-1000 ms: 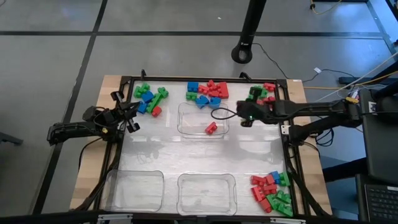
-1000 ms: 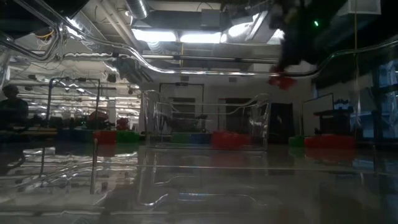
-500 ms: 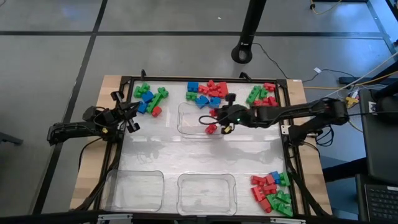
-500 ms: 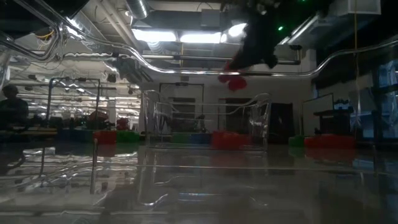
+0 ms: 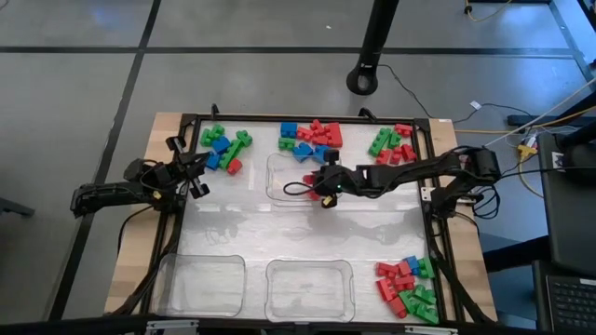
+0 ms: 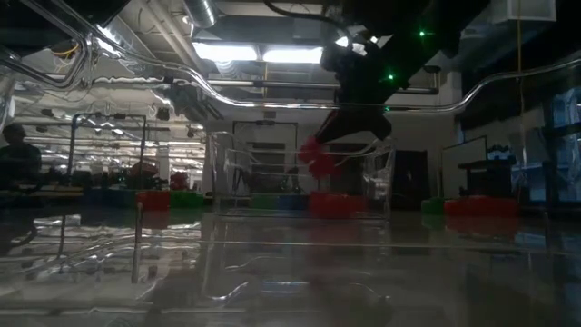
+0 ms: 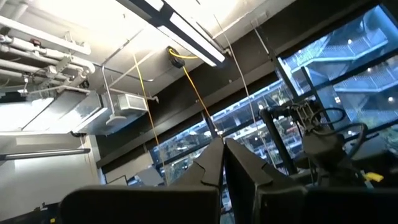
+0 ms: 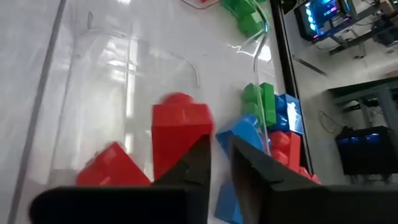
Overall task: Sort blocks
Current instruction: Put the red game piece into the top right transparent bin
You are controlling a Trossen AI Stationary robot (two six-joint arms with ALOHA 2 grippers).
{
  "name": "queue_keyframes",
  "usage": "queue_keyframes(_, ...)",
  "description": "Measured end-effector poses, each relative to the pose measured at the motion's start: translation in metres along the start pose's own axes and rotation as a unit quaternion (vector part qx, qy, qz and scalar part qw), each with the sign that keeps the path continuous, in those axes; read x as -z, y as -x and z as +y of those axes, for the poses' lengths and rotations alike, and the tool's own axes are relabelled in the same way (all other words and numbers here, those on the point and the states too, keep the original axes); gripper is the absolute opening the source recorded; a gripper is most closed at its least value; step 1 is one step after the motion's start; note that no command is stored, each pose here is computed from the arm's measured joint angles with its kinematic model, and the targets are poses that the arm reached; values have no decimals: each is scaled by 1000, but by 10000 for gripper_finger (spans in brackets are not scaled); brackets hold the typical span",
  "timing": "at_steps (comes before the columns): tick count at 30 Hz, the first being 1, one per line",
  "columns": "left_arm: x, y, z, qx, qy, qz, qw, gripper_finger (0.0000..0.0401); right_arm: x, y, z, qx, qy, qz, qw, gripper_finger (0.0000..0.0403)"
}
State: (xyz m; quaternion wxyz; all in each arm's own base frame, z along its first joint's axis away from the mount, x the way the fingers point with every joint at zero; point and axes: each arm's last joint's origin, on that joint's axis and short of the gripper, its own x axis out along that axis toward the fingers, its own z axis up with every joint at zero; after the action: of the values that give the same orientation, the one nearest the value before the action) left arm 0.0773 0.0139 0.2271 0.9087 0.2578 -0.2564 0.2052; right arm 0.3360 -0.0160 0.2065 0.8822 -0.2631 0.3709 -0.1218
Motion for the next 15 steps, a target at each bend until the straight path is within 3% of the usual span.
queue_keyframes(8,0,0,0,0,0,0,1000,6,-1,3,-1,-2,-3,-3,1000,165)
queue_keyframes(15,0,0,0,0,0,0,1000,6,-9,34,-19,-21,3,20,1000,205)
